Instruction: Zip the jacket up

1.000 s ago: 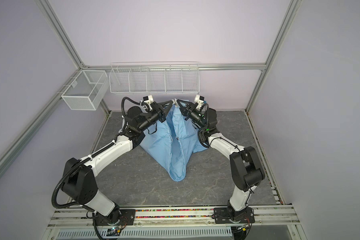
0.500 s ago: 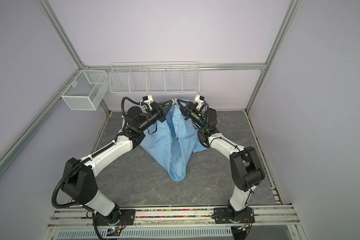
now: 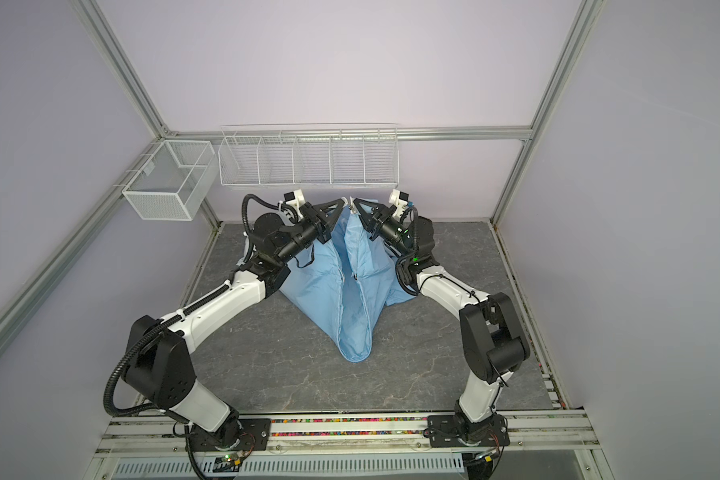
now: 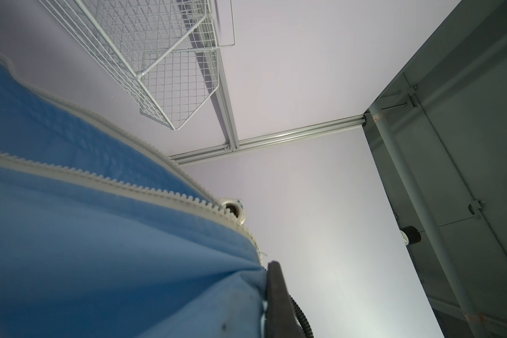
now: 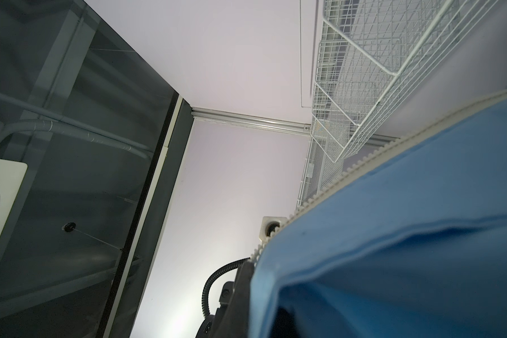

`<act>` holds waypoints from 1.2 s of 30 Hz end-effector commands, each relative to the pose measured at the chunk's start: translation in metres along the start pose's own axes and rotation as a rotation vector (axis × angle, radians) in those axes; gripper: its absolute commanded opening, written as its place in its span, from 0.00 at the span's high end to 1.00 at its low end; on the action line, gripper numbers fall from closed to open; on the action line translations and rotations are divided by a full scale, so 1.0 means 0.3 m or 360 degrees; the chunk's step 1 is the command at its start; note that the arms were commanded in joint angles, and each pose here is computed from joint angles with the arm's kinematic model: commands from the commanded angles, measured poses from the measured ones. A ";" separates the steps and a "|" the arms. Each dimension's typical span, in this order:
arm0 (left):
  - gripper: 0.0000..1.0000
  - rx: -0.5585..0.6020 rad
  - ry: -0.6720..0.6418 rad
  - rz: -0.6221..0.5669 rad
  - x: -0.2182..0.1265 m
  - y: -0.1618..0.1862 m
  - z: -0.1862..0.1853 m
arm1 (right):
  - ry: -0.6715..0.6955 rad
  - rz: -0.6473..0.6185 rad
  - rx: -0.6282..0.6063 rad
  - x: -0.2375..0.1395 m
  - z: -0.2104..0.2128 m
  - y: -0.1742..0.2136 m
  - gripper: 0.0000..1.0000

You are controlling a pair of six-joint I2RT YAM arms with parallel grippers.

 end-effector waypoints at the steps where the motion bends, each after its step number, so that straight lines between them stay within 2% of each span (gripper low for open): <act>1: 1.00 0.0030 0.0055 0.0015 0.006 0.007 -0.006 | -0.0146 0.0017 -0.0008 0.012 0.084 0.014 0.93; 25: 1.00 0.0033 0.0059 0.0102 0.009 0.042 -0.010 | -0.0109 -0.0020 0.0007 0.015 0.065 0.002 0.93; 36: 1.00 0.0021 0.0066 0.0104 0.004 0.042 -0.034 | -0.0084 0.0000 -0.0062 0.018 0.069 0.000 0.93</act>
Point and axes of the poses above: each gripper's point midway between its finger pads, its own x axis out along the fingers, its own z axis along the line the jaws close on, y = z × x, the point moved 5 cm from there along -x, back along the fingers, and after that the axes turned 2 degrees about x, right-handed, at the moved point
